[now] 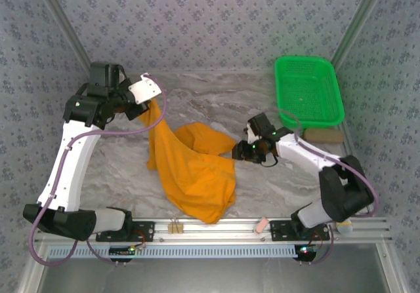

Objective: Fold the inside-out t-shirt

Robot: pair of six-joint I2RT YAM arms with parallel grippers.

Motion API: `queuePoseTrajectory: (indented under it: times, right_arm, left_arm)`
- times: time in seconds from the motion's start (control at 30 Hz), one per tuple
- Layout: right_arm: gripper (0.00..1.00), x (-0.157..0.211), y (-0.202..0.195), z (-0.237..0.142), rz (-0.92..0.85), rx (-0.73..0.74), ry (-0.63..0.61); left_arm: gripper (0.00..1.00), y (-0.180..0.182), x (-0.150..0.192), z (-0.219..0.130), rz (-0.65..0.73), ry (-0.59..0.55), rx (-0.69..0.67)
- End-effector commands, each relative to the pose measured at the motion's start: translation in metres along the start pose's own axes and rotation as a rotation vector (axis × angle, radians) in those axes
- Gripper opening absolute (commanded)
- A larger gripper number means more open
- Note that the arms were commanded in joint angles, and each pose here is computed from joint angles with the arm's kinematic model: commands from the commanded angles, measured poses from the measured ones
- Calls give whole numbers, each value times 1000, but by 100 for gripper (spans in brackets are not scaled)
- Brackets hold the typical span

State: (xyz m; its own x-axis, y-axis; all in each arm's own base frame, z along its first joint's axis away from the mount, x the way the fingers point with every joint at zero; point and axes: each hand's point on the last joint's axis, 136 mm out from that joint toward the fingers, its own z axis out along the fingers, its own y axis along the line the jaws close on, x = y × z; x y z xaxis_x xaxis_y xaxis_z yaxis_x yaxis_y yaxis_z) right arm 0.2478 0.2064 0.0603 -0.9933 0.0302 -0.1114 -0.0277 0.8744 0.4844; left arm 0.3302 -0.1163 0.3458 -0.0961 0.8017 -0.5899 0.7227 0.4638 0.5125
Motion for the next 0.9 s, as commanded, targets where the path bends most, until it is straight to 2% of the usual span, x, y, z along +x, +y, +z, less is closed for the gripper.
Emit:
queuePoseTrajectory:
  times: [0.0,0.13,0.3,0.47,0.63,0.7,0.77,0.87]
  right_arm:
    - [50,13,16,20,49,-99,78]
    - [49,10,13,32,59,-103,94]
    - [37,4,5,39,30,-58,78]
    - [41,-1,-2,44,6,-11,72]
    - [41,-9,-1,46,-14,3,51]
    - [38,-12,0,47,-25,1,46]
    - [28,-17,1,49,-35,10,39]
    - [21,-23,-3,50,-41,45,23]
  left_arm:
    - [0,-1,3,-2,15,14,2]
    - [0,-3,8,1,12,28,8]
    - [0,-3,9,0,11,35,5]
    - [0,-3,10,1,4,37,8]
    - [0,-4,11,1,2,45,7]
    - [0,-3,11,0,2,42,4]
    - [0,-3,11,1,0,42,6]
    - [0,-4,12,1,-1,45,9]
